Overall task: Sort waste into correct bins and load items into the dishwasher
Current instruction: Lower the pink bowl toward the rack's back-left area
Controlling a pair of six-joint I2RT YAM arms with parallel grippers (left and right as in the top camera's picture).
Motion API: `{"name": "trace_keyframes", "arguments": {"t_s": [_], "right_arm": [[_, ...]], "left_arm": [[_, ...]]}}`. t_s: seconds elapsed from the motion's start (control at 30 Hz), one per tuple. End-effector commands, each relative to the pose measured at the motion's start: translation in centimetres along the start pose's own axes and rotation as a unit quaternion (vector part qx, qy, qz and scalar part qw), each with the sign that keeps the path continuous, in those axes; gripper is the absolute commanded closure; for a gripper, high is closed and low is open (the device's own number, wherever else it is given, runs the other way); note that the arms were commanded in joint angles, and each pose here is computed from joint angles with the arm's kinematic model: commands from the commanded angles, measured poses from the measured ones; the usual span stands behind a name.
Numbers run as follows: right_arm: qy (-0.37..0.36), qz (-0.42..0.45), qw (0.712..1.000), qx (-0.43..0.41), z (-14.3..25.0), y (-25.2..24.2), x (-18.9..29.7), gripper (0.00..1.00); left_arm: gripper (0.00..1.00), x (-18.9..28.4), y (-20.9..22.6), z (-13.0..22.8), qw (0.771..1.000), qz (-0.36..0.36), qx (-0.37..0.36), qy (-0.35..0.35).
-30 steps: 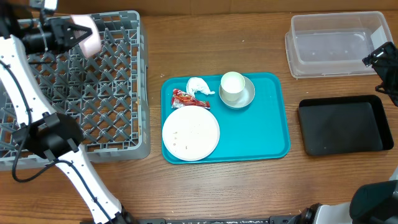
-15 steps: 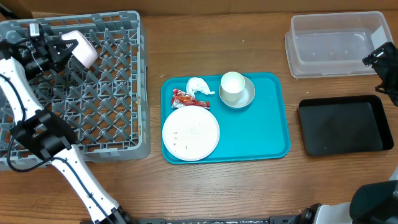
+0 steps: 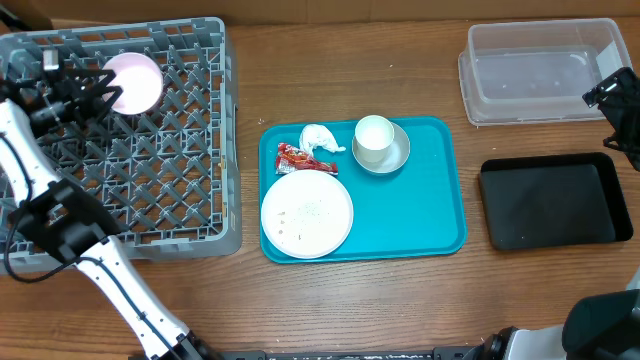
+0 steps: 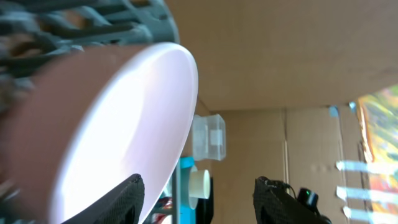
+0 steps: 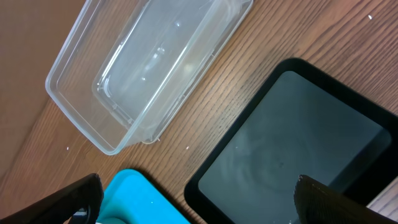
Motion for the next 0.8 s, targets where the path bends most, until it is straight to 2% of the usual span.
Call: {"name": "trace_keyframes", "arguments": {"t_s": [0.0,0.1,0.17,0.23,0.3,0.4,0.47,0.57,0.6,0.63,0.67,0.77], "right_arm": [[-0.007,-0.005,1.000,-0.001,-0.2,0.2,0.4,0.00],[-0.007,-0.005,1.000,-0.001,-0.2,0.2,0.4,0.00],[-0.007,-0.005,1.000,-0.001,-0.2,0.2,0.4,0.00],[-0.007,-0.005,1.000,-0.001,-0.2,0.2,0.4,0.00],[-0.007,-0.005,1.000,-0.001,-0.2,0.2,0.4,0.00],[-0.007,-0.005,1.000,-0.001,-0.2,0.2,0.4,0.00],[-0.007,-0.005,1.000,-0.001,-0.2,0.2,0.4,0.00],[-0.007,-0.005,1.000,-0.001,-0.2,0.2,0.4,0.00],[-0.007,-0.005,1.000,-0.001,-0.2,0.2,0.4,0.00],[-0.007,-0.005,1.000,-0.001,-0.2,0.2,0.4,0.00],[-0.007,-0.005,1.000,-0.001,-0.2,0.2,0.4,0.00],[-0.007,-0.005,1.000,-0.001,-0.2,0.2,0.4,0.00]], "left_arm": [[0.43,2.9,0.6,-0.2,0.999,-0.034,0.027,-0.020],[0.50,4.6,-1.3,-0.3,0.999,-0.039,0.008,-0.036],[0.60,5.4,-3.2,-0.4,0.998,-0.041,-0.011,-0.045],[0.75,5.7,-5.4,-0.4,0.997,-0.042,-0.033,-0.050],[0.78,5.8,-8.1,-0.2,0.996,-0.045,-0.062,-0.052],[0.73,4.8,-13.0,0.6,0.989,-0.057,-0.127,-0.043],[0.64,3.7,-15.4,1.3,0.981,-0.088,-0.171,-0.027],[0.33,0.8,-18.0,2.7,0.949,-0.208,-0.237,0.020],[0.30,-0.3,-18.3,3.0,0.934,-0.251,-0.252,0.036],[0.31,-1.8,-18.5,3.3,0.915,-0.300,-0.265,0.054],[0.35,-3.0,-18.4,3.4,0.901,-0.337,-0.267,0.064],[0.46,-6.9,-17.6,3.7,0.853,-0.459,-0.239,0.067]]}}
Point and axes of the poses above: each gripper's point midway between its finger pads, its own x axis back along the fingers, its own y axis along the line the jaws close on, z = x × y, the point moved 9 cm from there along x, back along the fingers, and after that the axes turned 5 degrees about -x, right-handed, at the moved point
